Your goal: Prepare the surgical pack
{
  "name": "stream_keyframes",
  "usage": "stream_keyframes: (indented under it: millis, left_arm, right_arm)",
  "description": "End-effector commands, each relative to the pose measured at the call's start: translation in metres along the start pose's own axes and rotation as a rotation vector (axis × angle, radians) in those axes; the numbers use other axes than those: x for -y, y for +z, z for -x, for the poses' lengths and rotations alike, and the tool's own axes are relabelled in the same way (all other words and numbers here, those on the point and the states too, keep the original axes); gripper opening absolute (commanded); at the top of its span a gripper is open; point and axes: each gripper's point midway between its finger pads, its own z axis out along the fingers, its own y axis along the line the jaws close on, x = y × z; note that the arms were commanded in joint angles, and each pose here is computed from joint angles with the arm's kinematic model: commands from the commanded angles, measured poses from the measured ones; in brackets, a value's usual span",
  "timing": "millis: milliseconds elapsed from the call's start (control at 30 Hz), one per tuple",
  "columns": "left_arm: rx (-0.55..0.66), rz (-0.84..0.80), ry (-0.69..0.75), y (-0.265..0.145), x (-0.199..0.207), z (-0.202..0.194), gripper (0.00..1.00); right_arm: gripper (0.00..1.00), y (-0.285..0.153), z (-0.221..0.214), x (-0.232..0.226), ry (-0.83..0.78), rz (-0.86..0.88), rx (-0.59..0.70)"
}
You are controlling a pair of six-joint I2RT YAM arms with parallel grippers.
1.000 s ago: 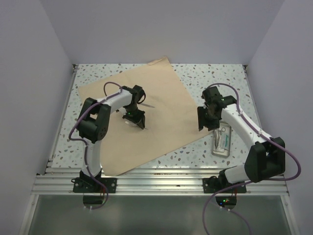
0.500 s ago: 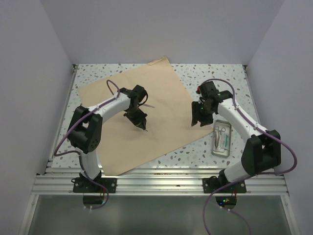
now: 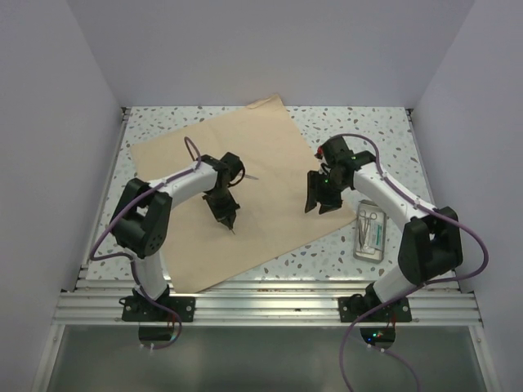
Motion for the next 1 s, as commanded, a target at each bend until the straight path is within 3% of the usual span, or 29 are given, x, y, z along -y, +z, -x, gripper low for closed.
stream_keyframes:
  millis: [0, 467, 767, 967]
  left_arm:
    - [0.046, 0.038, 0.072, 0.000, -0.011, 0.006, 0.00]
    - [0.102, 0.040, 0.146, 0.001, -0.010, 0.019, 0.00]
    - [0.100, -0.068, 0.204, -0.019, -0.003, 0.010, 0.00]
    - [0.085, -0.098, 0.227, -0.025, -0.012, -0.001, 0.00]
  right_arm:
    - [0.51, -0.005, 0.009, -0.012, 0.002, 0.037, 0.026]
    - [0.51, 0.001, 0.002, -0.019, 0.000, 0.083, -0.006]
    - [0.53, 0.034, 0.024, -0.123, 0.126, 0.454, -0.061]
    - [0.55, 0.063, 0.024, -0.179, 0.133, 0.526, -0.117]
